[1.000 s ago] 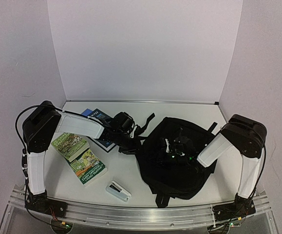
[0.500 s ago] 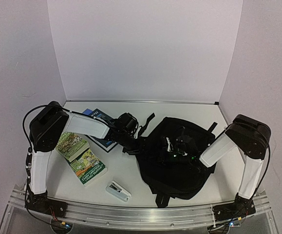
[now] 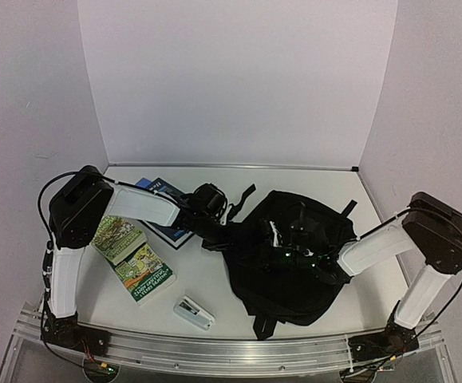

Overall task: Pack the student bag
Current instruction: Unzip the student bag at the center of the board.

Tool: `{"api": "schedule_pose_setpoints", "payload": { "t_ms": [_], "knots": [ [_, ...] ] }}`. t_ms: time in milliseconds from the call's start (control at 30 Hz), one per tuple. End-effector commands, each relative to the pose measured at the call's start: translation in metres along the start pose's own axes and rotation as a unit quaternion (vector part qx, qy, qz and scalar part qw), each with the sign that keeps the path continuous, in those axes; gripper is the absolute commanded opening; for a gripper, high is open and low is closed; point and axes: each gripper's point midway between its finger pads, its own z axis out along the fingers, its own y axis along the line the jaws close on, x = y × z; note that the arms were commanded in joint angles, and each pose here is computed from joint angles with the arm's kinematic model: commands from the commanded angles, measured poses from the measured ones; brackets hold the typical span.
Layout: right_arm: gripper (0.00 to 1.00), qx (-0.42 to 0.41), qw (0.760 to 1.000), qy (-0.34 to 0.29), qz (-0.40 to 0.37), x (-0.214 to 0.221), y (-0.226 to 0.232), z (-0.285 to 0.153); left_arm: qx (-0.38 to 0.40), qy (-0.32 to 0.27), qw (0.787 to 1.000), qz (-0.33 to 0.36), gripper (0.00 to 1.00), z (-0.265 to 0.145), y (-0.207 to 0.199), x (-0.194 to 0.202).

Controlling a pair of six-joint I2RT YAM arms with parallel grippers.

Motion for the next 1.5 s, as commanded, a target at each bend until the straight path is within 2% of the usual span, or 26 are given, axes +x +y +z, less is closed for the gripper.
{"api": "schedule_pose_setpoints", "payload": {
  "t_ms": [0,200,500,567,667,733,767,867,1000,1100,1267,1300,1333,1400,1433,1467],
  "knots": [
    [0.0,-0.003,1.0,0.008,-0.01,0.011,0.018,-0.007,0.016,-0.062,0.998,0.005,0.0,-0.011,-0.007,-0.042],
    [0.0,0.012,1.0,0.025,-0.007,0.037,0.029,-0.014,0.038,-0.079,0.996,0.027,0.0,-0.016,-0.008,-0.073],
    [0.0,0.034,0.999,0.016,-0.003,0.044,0.029,-0.017,0.046,-0.102,0.99,0.083,0.02,-0.011,-0.011,-0.114],
    [0.0,0.044,0.999,0.001,-0.003,0.038,0.028,-0.017,0.047,-0.106,0.989,0.09,0.11,-0.013,-0.015,-0.119],
    [0.0,0.061,0.998,-0.022,-0.01,0.026,0.029,-0.015,0.045,-0.105,0.99,0.087,0.4,-0.021,-0.018,-0.118],
    [0.0,0.068,0.997,-0.037,-0.014,0.018,0.031,-0.014,0.035,-0.104,0.991,0.075,0.63,-0.03,-0.018,-0.112],
    [0.0,0.07,0.996,-0.045,-0.017,0.014,0.033,-0.014,0.025,-0.098,0.993,0.062,0.7,-0.033,-0.012,-0.102],
    [0.0,0.072,0.995,-0.062,-0.025,0.005,0.037,-0.013,0.006,-0.085,0.996,0.033,0.8,-0.046,-0.009,-0.074],
    [0.0,0.071,0.995,-0.068,-0.032,0.0,0.041,-0.009,-0.01,-0.048,0.999,0.001,0.83,-0.048,-0.008,-0.029],
    [0.0,0.069,0.995,-0.064,-0.037,-0.001,0.043,-0.003,-0.008,-0.032,0.999,-0.018,0.84,-0.051,-0.019,-0.002],
    [0.0,0.07,0.995,-0.055,-0.041,0.001,0.042,0.002,0.015,-0.016,0.999,-0.031,0.8,-0.046,-0.033,0.018],
    [0.0,0.07,0.995,-0.053,-0.042,0.002,0.041,0.003,0.012,-0.012,0.999,-0.038,0.7,-0.043,-0.031,0.02],
    [0.0,0.07,0.995,-0.051,-0.043,0.002,0.041,0.004,0.013,-0.011,0.999,-0.041,0.55,-0.042,-0.031,0.02],
    [0.0,0.07,0.995,-0.05,-0.043,0.003,0.041,0.004,0.015,-0.01,0.999,-0.044,0.36,-0.041,-0.032,0.02],
    [0.0,0.069,0.995,-0.05,-0.043,0.003,0.042,0.003,0.01,-0.015,0.999,-0.041,0.21,-0.042,-0.032,0.018],
    [0.0,0.07,0.995,-0.051,-0.043,0.002,0.041,0.002,0.007,-0.019,0.999,-0.04,0.17,-0.044,-0.031,0.017]
  ]
}}
